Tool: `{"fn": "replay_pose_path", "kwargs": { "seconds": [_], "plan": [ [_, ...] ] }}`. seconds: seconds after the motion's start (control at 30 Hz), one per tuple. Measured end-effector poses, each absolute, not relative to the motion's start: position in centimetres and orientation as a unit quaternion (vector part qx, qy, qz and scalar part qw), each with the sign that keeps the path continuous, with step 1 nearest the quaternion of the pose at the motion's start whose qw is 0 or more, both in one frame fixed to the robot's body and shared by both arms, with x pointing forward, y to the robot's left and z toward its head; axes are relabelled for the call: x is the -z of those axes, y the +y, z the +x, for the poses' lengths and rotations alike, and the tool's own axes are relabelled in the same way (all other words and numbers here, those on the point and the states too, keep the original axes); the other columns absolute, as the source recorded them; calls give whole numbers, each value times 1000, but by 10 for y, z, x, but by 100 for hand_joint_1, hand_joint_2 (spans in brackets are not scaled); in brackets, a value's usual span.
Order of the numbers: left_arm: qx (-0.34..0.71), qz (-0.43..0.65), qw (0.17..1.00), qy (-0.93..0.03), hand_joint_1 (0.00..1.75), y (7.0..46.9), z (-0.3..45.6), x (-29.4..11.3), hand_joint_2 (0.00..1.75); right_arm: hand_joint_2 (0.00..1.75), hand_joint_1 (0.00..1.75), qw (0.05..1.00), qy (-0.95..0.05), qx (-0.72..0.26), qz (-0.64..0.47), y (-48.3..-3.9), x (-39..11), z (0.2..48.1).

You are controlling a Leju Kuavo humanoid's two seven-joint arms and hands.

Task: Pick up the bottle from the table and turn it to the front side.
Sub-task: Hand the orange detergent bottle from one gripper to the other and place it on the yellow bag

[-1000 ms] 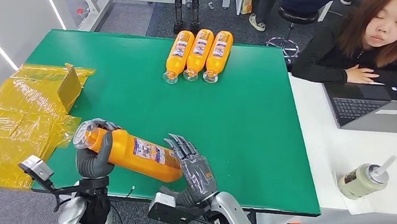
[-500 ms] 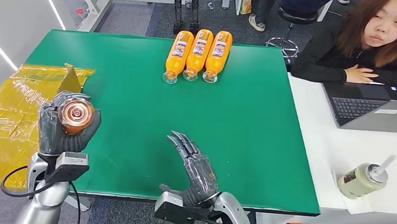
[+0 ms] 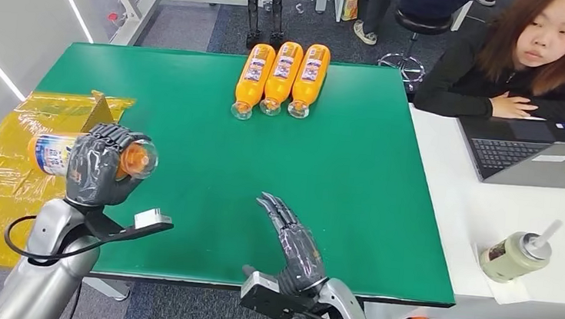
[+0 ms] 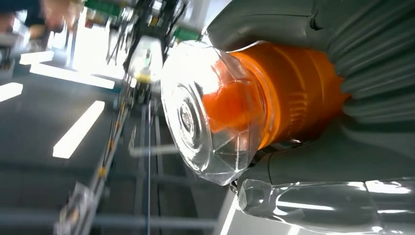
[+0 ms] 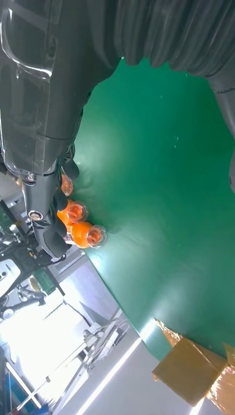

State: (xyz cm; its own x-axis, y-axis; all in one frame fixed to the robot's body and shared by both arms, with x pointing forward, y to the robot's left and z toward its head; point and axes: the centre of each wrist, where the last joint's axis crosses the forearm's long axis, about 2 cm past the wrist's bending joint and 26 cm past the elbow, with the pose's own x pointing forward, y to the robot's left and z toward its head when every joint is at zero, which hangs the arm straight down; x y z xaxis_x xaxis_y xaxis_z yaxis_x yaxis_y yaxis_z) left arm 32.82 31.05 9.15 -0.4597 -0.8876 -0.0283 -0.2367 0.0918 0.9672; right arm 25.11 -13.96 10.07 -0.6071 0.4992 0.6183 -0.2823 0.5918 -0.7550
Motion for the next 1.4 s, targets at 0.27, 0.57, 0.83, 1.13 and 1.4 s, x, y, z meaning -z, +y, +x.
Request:
{"fn": "replay_pose_path", "kwargs": {
  "seconds": [0.27,0.57,0.83,1.13,1.4],
  "plan": [
    [604,410,391,-561,168,333,319,-34,175,175,0,441,-774,-450,-59,-145,-105,255],
    [643,404,433,-485,0,344,315,-17,175,175,0,436,-774,-456,-56,-145,-109,263],
    [659,406,445,-451,0,348,314,-13,175,175,0,434,-774,-458,-57,-146,-110,266],
    [630,392,451,-496,0,359,311,-14,175,175,0,436,-771,-461,-54,-150,-106,265],
    [594,378,464,-537,0,368,303,-17,175,175,0,440,-768,-462,-55,-155,-102,264]
  ]
}}
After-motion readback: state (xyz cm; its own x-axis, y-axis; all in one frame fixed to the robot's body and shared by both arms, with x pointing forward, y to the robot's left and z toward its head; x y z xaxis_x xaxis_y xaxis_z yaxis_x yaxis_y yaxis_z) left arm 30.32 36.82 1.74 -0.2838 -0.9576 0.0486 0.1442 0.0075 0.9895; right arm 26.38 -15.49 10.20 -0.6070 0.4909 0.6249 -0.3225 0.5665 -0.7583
